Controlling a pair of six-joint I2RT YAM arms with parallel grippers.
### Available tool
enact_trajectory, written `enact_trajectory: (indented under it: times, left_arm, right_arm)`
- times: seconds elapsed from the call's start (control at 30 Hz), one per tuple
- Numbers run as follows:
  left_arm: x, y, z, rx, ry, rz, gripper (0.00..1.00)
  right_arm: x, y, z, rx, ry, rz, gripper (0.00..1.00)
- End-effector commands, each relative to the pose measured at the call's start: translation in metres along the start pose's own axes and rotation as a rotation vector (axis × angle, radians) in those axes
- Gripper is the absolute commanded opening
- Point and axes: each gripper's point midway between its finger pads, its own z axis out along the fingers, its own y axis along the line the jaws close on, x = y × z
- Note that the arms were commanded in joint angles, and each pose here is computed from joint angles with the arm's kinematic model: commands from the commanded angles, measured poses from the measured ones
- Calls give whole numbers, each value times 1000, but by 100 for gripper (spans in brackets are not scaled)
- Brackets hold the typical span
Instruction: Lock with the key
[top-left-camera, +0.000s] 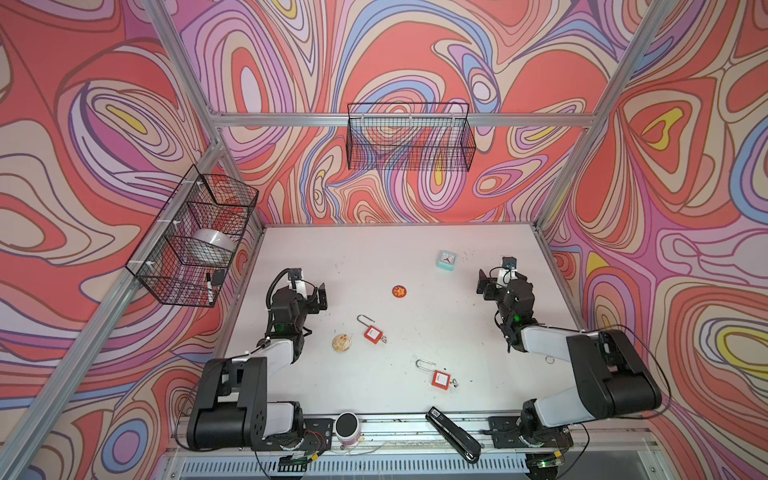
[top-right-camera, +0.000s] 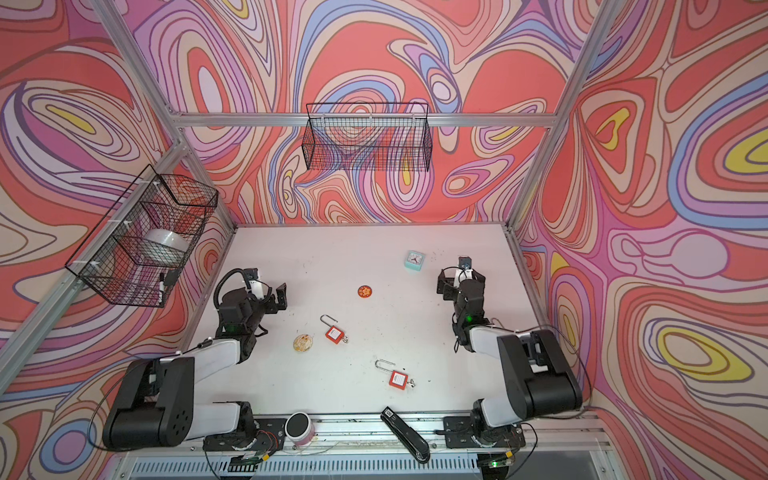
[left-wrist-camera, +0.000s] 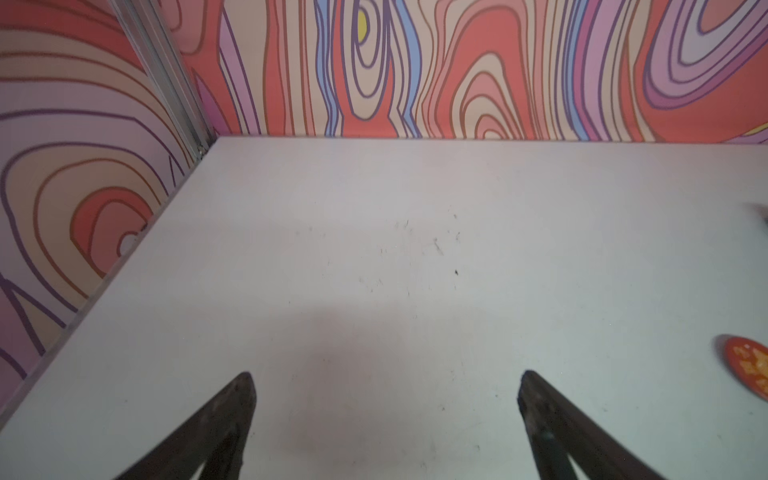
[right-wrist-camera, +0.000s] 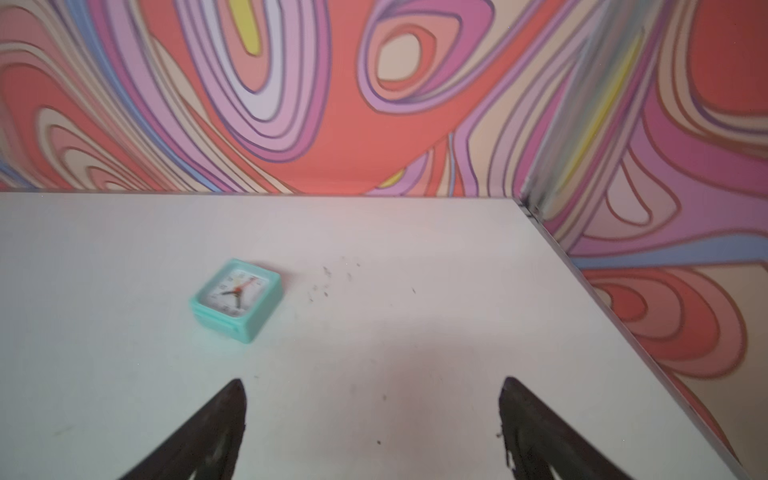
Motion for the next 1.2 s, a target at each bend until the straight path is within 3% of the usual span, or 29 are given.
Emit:
enact_trajectory:
  times: [0.0, 0.2, 0.4, 0.6, 0.8, 1.17]
  left_arm:
    - [-7, 2, -11, -27, 60, -51, 100]
    - [-11, -1, -28, -92, 161, -170, 97]
    - [0, -16, -40, -61, 228, -179, 98]
    - [19, -19, -50, -59, 288, -246, 98]
    - [47, -19, -58, -73, 357, -303, 97]
    - [58, -31, -61, -41, 417, -380, 96]
  right_arm:
    - [7, 73, -16, -249, 84, -147, 98]
    - [26, 215, -67, -689, 96, -296, 98]
    - [80, 306, -110, -972, 197, -428, 98]
    - [114, 342, -126, -1130, 316, -452, 96]
    - [136, 357, -122, -1151, 404, -476, 92]
    - [153, 372, -109, -1166, 441, -504, 65]
